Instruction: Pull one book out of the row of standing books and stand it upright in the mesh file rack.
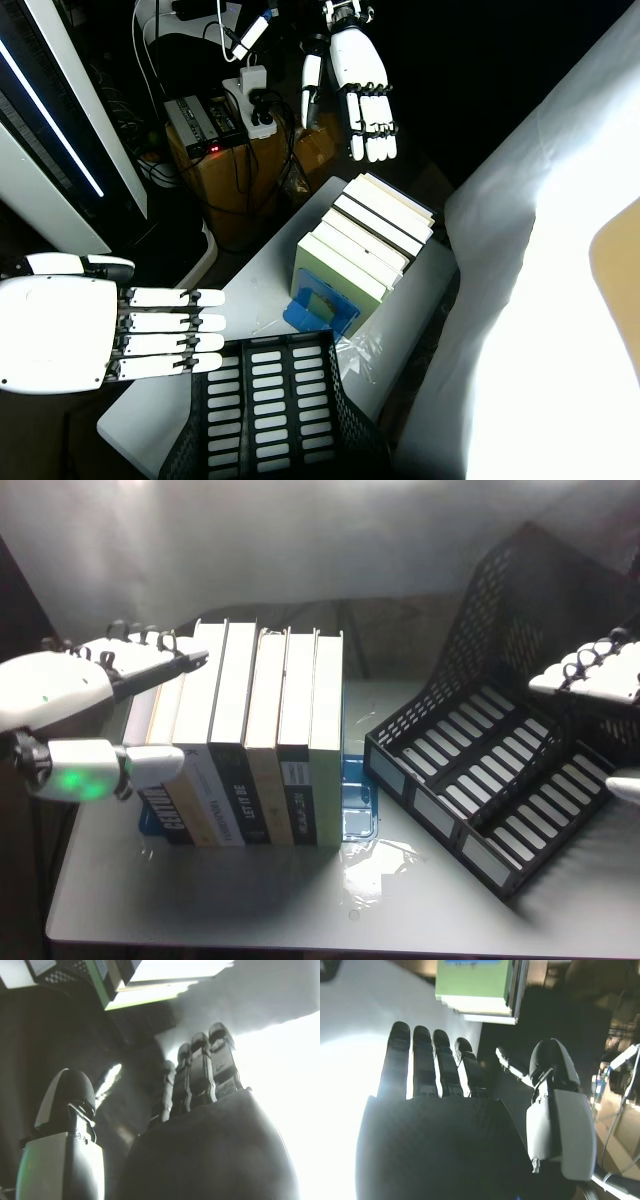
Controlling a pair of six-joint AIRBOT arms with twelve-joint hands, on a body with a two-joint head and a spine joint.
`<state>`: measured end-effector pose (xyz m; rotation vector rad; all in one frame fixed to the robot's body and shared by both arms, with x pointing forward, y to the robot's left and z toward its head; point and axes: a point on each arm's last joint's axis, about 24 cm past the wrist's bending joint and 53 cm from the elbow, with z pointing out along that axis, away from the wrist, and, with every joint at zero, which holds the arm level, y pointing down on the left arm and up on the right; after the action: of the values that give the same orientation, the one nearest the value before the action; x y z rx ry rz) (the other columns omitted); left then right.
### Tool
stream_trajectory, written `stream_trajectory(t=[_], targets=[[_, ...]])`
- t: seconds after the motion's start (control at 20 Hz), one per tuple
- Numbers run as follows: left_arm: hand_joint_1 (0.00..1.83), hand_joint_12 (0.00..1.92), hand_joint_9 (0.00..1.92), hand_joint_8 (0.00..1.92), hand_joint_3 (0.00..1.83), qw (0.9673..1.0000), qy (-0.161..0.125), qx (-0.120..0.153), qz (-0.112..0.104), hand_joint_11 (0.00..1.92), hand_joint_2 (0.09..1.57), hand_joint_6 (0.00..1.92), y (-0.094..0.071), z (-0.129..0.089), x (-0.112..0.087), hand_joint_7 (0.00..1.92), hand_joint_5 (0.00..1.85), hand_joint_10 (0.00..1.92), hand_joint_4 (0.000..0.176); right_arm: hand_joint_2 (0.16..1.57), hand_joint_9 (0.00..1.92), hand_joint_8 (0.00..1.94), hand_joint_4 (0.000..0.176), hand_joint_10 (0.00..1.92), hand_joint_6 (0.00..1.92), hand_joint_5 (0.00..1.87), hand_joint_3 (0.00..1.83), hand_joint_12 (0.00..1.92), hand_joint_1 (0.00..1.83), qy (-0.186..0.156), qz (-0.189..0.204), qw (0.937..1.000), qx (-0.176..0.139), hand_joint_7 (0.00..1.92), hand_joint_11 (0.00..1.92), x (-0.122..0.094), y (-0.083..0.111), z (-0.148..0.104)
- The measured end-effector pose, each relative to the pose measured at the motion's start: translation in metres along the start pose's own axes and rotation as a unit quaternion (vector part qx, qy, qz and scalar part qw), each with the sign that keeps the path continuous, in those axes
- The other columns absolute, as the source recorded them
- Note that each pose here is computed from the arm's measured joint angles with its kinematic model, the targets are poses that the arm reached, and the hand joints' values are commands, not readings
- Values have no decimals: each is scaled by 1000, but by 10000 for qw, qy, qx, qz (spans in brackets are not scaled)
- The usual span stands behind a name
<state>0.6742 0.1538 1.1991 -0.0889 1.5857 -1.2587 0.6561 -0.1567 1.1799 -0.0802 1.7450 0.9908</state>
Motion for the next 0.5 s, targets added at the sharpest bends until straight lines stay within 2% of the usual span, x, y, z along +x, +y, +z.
stream_trajectory(t=[0.15,0.25,0.4,0.45,0.5], targets=[[179,0,0,0,7,9998,93,-29,150,0,1292,0,0,9,1,0,1,0,8,1342,0,0,0,0,0,0,11,0,476,-59,-82,9999,34,0,0,-6,-1,-2],[124,0,0,0,6,9992,243,-51,328,0,1292,0,-2,17,6,0,0,0,13,1326,0,0,0,0,0,0,2,0,489,-38,-176,9998,71,0,0,-3,-2,-1],[114,0,0,0,0,9980,331,-97,523,0,1262,3,-3,29,6,0,7,0,16,1308,0,0,0,0,0,0,0,0,449,-92,-217,9997,117,0,0,-2,-3,4],[98,0,0,0,0,9910,376,-87,1280,0,1256,1,-3,32,6,0,3,0,19,1306,0,0,0,0,0,0,0,0,442,-82,-214,9997,96,0,0,0,-2,5],[100,0,0,0,0,9880,452,-172,1468,0,1247,6,0,38,7,0,17,0,20,1305,0,0,0,0,0,0,0,0,428,-68,-188,9998,77,0,0,3,-1,8]])
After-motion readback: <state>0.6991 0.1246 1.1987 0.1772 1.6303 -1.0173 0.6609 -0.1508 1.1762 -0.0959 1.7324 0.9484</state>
